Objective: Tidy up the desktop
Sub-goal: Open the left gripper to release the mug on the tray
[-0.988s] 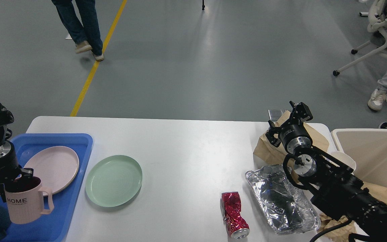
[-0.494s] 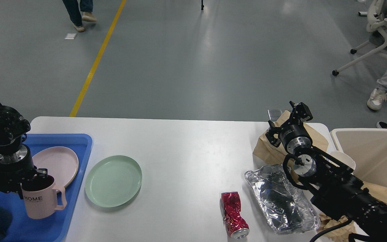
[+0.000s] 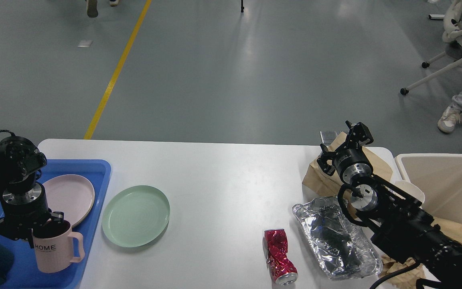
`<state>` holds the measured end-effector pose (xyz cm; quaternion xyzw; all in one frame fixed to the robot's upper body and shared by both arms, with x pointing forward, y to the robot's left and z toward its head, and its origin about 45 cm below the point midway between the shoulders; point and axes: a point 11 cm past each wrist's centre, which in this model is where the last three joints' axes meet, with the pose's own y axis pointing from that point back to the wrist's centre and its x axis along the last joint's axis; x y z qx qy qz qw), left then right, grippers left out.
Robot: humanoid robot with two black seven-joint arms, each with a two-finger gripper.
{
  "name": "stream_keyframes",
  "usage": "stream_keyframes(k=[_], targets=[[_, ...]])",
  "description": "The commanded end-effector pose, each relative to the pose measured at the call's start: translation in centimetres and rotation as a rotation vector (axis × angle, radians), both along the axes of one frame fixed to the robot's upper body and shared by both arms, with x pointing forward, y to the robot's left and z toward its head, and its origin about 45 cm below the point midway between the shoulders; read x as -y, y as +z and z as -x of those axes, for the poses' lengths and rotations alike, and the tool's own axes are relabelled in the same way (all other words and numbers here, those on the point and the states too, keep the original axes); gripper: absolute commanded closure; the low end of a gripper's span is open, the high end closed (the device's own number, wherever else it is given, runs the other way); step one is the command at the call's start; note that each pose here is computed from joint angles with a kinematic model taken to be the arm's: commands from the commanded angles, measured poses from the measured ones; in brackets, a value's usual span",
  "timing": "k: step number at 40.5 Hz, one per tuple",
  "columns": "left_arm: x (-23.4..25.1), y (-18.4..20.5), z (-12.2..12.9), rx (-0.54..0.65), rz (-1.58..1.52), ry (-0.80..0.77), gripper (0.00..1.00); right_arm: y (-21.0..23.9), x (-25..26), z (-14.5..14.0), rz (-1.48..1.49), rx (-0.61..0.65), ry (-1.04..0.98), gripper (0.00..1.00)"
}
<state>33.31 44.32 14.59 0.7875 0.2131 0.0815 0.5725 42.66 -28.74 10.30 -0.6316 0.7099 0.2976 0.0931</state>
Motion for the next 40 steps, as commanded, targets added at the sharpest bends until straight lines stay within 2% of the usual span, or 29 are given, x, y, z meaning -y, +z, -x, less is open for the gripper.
stream_keyframes(k=[1, 4, 8, 12, 21, 28, 35, 40], targets=[[0.0, 0.0, 0.0, 0.000, -0.001, -0.001, 0.92, 0.0, 0.0, 0.0, 0.000, 0.000, 0.000, 0.00], [0.0, 0.0, 0.0, 0.001, 0.001, -0.001, 0.85, 0.0, 0.0, 0.0, 0.000, 0.000, 0.000, 0.00], [-0.1, 0.1, 0.1, -0.007, -0.008, -0.006, 0.67, 0.0, 0.0, 0.0, 0.000, 0.000, 0.000, 0.00], [-0.4, 0.2, 0.2, -0.011, -0.017, -0.006, 0.53, 0.0, 0.0, 0.0, 0.001, -0.001, -0.001, 0.00], [-0.6, 0.6, 0.1, -0.007, -0.024, -0.006, 0.29, 0.0, 0.0, 0.0, 0.000, 0.000, 0.000, 0.00], [-0.5, 1.6, -0.8, 0.014, -0.031, -0.016, 0.18, 0.0, 0.0, 0.0, 0.000, 0.000, 0.000, 0.00], [-0.1, 3.0, -1.5, 0.017, -0.044, -0.048, 0.16, 0.0, 0.0, 0.0, 0.000, 0.000, 0.000, 0.00], [0.2, 5.7, -2.9, 0.049, -0.068, -0.072, 0.15, 0.0, 0.0, 0.0, 0.000, 0.000, 0.000, 0.00]])
